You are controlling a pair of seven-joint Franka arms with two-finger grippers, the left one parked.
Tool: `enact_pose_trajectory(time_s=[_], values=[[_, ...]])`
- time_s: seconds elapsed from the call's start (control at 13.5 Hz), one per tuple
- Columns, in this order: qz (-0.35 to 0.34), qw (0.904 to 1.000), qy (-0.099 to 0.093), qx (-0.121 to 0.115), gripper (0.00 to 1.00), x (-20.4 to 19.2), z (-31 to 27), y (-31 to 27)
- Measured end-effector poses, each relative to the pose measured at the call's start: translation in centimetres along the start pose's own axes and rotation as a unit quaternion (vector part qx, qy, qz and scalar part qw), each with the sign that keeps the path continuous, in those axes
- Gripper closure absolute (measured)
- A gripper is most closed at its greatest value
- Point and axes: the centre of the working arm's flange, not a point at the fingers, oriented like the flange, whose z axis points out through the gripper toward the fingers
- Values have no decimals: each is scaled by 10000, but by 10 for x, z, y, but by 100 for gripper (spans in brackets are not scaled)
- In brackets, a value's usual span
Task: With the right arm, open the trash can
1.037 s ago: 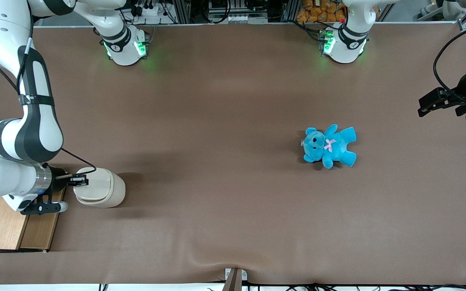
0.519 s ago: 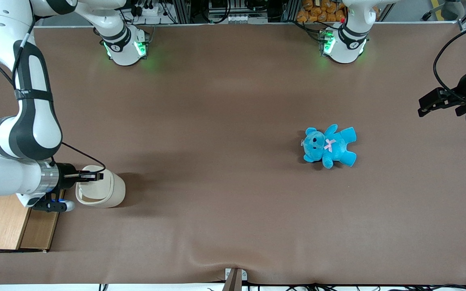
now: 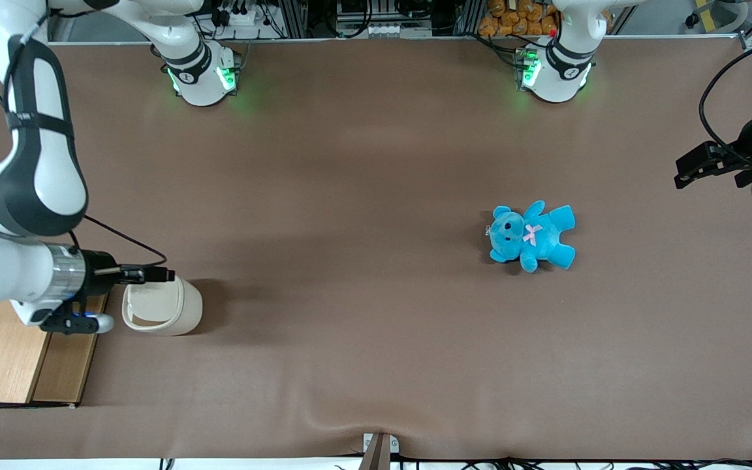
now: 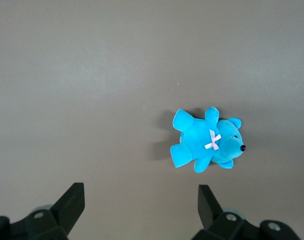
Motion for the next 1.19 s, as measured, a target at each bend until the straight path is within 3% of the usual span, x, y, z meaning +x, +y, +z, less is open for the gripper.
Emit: enact_pose_trajectory(time_s=[0.07, 0.22, 0.37, 0.59, 0.96, 1.19], values=[[12, 10000, -48, -28, 0, -5, -9, 3], [64, 9998, -196, -64, 0, -16, -28, 12], [98, 9995, -189, -219, 0, -31, -60, 19], [120, 9973, 63, -726, 0, -63, -111, 20], [275, 9954, 387, -827, 0, -110, -168, 25], [417, 9933, 716, -810, 0, -141, -185, 40]])
